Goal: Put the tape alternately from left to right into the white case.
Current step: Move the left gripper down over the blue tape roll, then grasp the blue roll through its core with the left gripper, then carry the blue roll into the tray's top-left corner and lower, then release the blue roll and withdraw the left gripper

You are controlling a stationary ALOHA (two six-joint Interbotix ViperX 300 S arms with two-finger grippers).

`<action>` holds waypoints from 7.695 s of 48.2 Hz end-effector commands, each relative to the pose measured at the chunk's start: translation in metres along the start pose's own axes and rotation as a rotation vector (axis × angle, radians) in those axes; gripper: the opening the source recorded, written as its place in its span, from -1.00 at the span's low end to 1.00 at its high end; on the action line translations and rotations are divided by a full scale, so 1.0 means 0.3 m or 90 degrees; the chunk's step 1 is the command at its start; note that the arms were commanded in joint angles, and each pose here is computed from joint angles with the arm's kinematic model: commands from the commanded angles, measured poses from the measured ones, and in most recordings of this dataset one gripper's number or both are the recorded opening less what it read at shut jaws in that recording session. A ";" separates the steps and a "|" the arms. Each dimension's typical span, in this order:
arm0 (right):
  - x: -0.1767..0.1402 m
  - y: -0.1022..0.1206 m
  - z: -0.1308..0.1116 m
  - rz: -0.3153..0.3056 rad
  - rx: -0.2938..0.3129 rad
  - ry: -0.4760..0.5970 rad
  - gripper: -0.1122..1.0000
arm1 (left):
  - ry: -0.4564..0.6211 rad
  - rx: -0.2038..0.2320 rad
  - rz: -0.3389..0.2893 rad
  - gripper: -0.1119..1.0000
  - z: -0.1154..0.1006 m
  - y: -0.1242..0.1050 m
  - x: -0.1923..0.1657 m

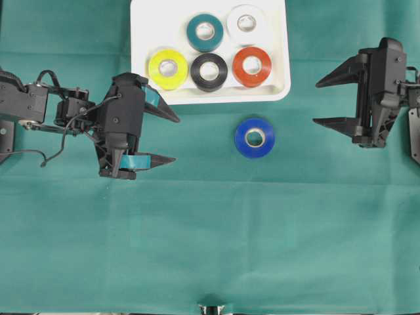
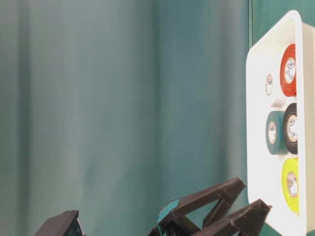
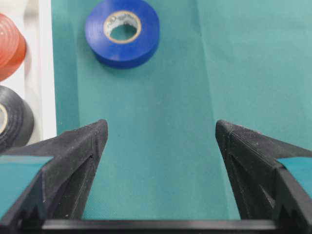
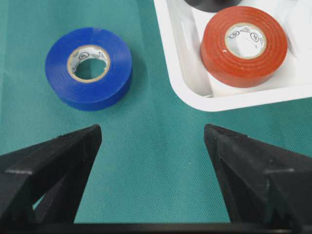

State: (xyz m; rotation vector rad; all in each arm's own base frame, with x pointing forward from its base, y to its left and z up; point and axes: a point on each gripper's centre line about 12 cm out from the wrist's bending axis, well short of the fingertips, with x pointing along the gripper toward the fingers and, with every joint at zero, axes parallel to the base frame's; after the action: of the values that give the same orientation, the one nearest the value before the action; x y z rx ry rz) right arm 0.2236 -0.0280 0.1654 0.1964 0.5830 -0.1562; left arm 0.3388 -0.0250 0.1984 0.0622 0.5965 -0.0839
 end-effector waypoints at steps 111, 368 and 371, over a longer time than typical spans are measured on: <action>-0.002 0.003 0.001 0.005 0.000 -0.006 0.67 | 0.181 0.121 -0.026 0.84 0.085 0.014 0.615; -0.002 0.003 0.000 0.005 0.005 -0.006 0.66 | 0.176 -0.025 0.105 0.92 -0.077 0.293 -0.017; -0.002 0.004 -0.001 0.006 0.006 -0.005 0.66 | 0.177 -0.024 0.095 0.92 -0.082 0.267 -0.020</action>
State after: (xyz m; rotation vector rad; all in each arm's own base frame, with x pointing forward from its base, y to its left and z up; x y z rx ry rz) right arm 0.2201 -0.0274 0.1606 0.2052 0.5936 -0.1575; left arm 0.3281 0.0655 0.1738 0.0771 0.9033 0.0977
